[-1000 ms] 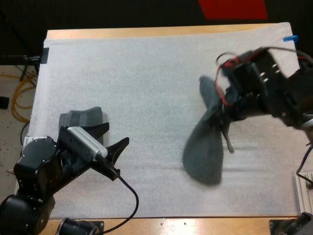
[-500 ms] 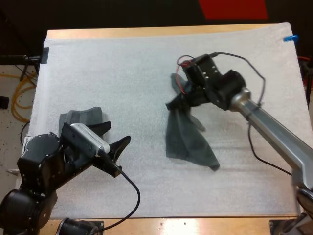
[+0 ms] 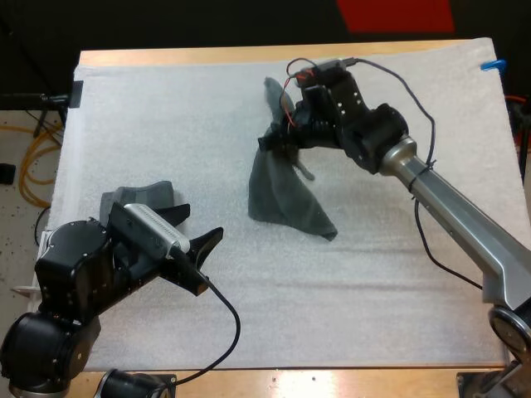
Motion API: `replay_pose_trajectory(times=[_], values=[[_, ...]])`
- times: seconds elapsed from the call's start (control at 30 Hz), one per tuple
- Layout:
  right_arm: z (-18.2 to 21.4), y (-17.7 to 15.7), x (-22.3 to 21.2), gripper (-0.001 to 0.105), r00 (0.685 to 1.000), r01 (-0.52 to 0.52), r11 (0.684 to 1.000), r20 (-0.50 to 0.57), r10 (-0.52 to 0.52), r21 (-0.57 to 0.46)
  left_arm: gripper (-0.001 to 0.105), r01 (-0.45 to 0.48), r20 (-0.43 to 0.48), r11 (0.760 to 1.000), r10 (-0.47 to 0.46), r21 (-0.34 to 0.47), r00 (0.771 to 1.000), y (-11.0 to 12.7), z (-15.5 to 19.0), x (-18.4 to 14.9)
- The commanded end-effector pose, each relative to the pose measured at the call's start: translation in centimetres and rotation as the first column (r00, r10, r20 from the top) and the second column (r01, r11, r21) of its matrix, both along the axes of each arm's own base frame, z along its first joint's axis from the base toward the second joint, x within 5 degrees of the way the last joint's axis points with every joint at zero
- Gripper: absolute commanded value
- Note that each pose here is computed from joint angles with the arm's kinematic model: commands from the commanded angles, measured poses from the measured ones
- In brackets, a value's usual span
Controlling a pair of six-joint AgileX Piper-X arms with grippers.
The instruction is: Pick towel from pile fold and stack
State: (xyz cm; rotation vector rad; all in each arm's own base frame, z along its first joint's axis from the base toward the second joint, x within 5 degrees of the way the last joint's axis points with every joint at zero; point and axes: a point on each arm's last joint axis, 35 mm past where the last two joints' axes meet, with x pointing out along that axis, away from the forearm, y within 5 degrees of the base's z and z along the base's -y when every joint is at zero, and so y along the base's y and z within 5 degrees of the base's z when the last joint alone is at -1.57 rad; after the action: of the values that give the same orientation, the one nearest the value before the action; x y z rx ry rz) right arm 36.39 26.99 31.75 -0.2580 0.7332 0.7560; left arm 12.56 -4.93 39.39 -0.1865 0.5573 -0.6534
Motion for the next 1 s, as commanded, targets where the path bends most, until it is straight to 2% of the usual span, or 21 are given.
replay_pose_trajectory(times=[0.0, 0.03, 0.1, 0.13, 0.23, 0.37, 0.53, 0.63, 0.73, 0.87, 0.97], values=[[1.4, -0.4, -0.1, 0.052, 1.0, -0.01, 1.0, 0.022, 0.01, 0.011, 0.058, 0.008, 0.01, 1.0, -0.008, -0.009, 1.0, -0.1, 0.3, -0.1], [1.9, -0.5, -0.2, 0.065, 1.0, -0.01, 1.0, 0.019, 0.01, 0.009, 0.058, 0.008, 0.01, 1.0, -0.008, -0.009, 1.0, -0.1, 0.3, -0.1], [2.7, -0.8, -0.7, 0.076, 1.0, -0.016, 1.0, 0.013, 0.016, -0.003, 0.058, 0.008, 0.01, 1.0, -0.008, -0.009, 1.0, -0.1, 0.3, -0.1], [3.3, -1.0, -1.1, 0.077, 1.0, -0.02, 1.0, 0.01, 0.02, -0.011, 0.058, 0.009, 0.01, 1.0, -0.008, -0.009, 1.0, -0.1, 0.3, -0.1], [4.5, -2.1, -2.3, 0.077, 1.0, -0.009, 0.999, -0.008, 0.009, -0.048, 0.058, 0.02, 0.008, 1.0, -0.02, -0.015, 1.0, -0.1, 0.3, -0.1], [6.8, -4.5, -5.5, 0.077, 0.999, -0.018, 0.987, -0.053, 0.01, -0.157, 0.058, 0.046, 0.006, 0.998, -0.046, -0.031, 0.999, -0.1, 0.5, -0.3], [7.0, -6.2, -7.7, 0.076, 0.995, -0.018, 0.976, -0.098, -0.003, -0.218, 0.058, 0.047, 0.015, 0.998, -0.047, -0.031, 0.999, 0.1, 1.4, -1.1], [5.4, -7.1, -8.9, 0.07, 0.99, -0.024, 0.97, -0.137, -0.01, -0.243, 0.058, 0.047, 0.01, 0.998, -0.047, -0.03, 0.999, 0.2, 1.6, -1.5], [3.3, -7.8, -9.9, 0.063, 0.985, -0.026, 0.964, -0.172, -0.021, -0.265, 0.058, 0.046, -0.046, 0.999, -0.047, -0.018, 0.998, 0.3, 1.1, -1.9], [-0.6, -8.1, -10.4, 0.063, 0.975, -0.04, 0.953, -0.221, -0.028, -0.299, 0.058, 0.028, -0.134, 0.999, -0.025, 0.019, 0.991, 0.5, 0.2, -2.3], [-3.8, -8.4, -10.6, 0.063, 0.969, -0.023, 0.954, -0.24, -0.052, -0.3, 0.058, -0.001, -0.162, 0.999, 0.009, 0.049, 0.987, 0.7, -0.1, -2.5]])
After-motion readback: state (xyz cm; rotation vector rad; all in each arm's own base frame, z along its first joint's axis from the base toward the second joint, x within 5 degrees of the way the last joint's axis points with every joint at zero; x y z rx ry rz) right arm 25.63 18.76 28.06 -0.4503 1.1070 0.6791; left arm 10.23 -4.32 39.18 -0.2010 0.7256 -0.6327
